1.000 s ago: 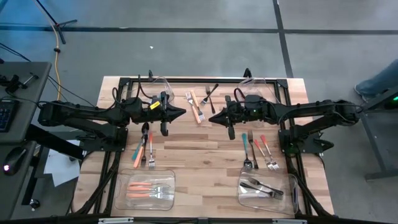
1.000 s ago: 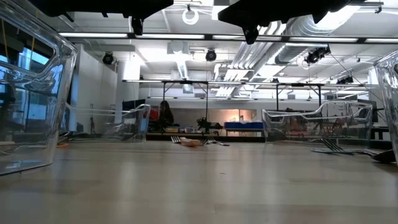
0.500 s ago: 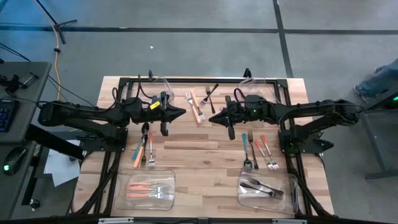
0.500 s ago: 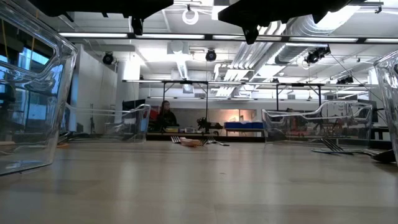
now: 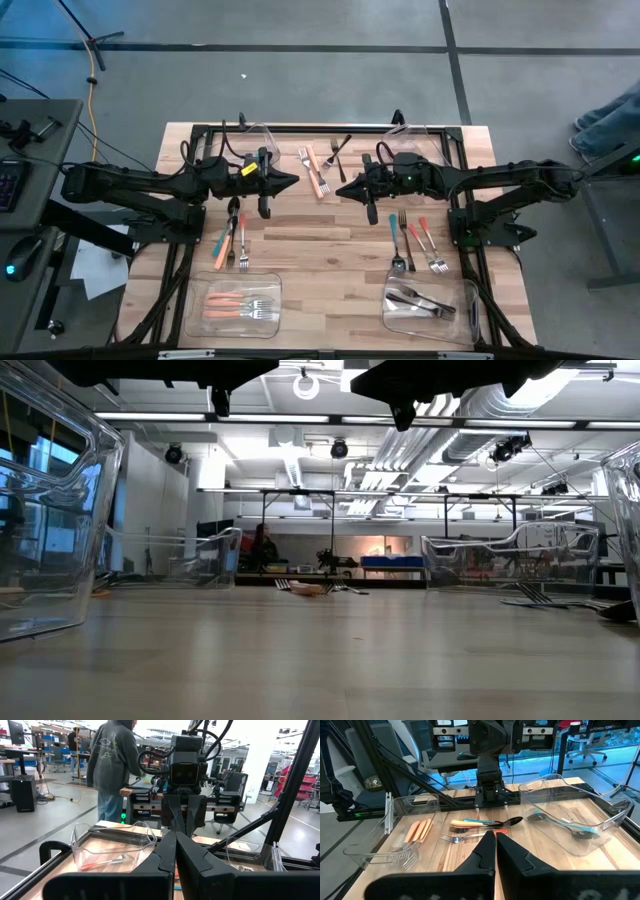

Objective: Sort silverware by color (type)
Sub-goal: Put the orange fork into the top right transparent bin

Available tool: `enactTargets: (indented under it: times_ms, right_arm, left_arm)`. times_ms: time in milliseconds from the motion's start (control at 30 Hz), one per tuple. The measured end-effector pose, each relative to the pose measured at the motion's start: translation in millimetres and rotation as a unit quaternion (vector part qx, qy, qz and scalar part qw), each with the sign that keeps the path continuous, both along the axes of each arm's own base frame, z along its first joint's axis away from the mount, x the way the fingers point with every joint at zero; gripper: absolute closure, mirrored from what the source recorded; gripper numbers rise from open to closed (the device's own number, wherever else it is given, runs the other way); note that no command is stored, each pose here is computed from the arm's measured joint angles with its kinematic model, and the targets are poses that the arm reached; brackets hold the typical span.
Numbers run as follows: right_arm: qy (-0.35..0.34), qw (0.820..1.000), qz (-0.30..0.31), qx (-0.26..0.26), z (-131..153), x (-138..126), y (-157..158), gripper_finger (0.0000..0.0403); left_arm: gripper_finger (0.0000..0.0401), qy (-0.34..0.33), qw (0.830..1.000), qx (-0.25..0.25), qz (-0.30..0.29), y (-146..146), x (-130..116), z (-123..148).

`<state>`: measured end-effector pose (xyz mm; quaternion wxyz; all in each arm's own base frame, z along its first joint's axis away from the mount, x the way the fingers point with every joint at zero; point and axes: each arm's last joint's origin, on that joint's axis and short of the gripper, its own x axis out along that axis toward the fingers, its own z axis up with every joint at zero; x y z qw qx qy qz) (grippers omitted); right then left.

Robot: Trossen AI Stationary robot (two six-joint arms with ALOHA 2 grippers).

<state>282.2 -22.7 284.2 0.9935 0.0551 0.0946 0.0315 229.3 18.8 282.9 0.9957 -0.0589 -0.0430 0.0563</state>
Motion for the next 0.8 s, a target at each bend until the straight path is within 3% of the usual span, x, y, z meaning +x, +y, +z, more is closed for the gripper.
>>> enactTargets:
  times_ms: [233, 400, 567, 800]
  right_arm:
    - [0.0, 1.0, 0.0, 0.001, 0.0, 0.0, 0.0, 0.0403]
    - [0.0, 1.0, 0.0, 0.001, 0.1, 0.0, 0.0, 0.0403]
    - [0.001, 1.0, -0.001, 0.006, 0.0, 0.0, 0.0, 0.0403]
    - [0.0, 1.0, -0.001, 0.006, 0.1, 0.0, -0.1, 0.0403]
  left_arm:
    - [0.04, 0.0, 1.0, -0.001, 0.002, 0.1, 0.0, 0.0]
    - [0.0387, 0.005, 0.999, -0.009, 0.04, 2.3, -0.2, -1.2]
    - [0.0335, -0.006, 0.998, -0.05, 0.048, 2.7, -4.2, 2.1]
    - [0.0237, 0.051, 0.993, -0.104, 0.036, 0.9, -15.6, -3.5]
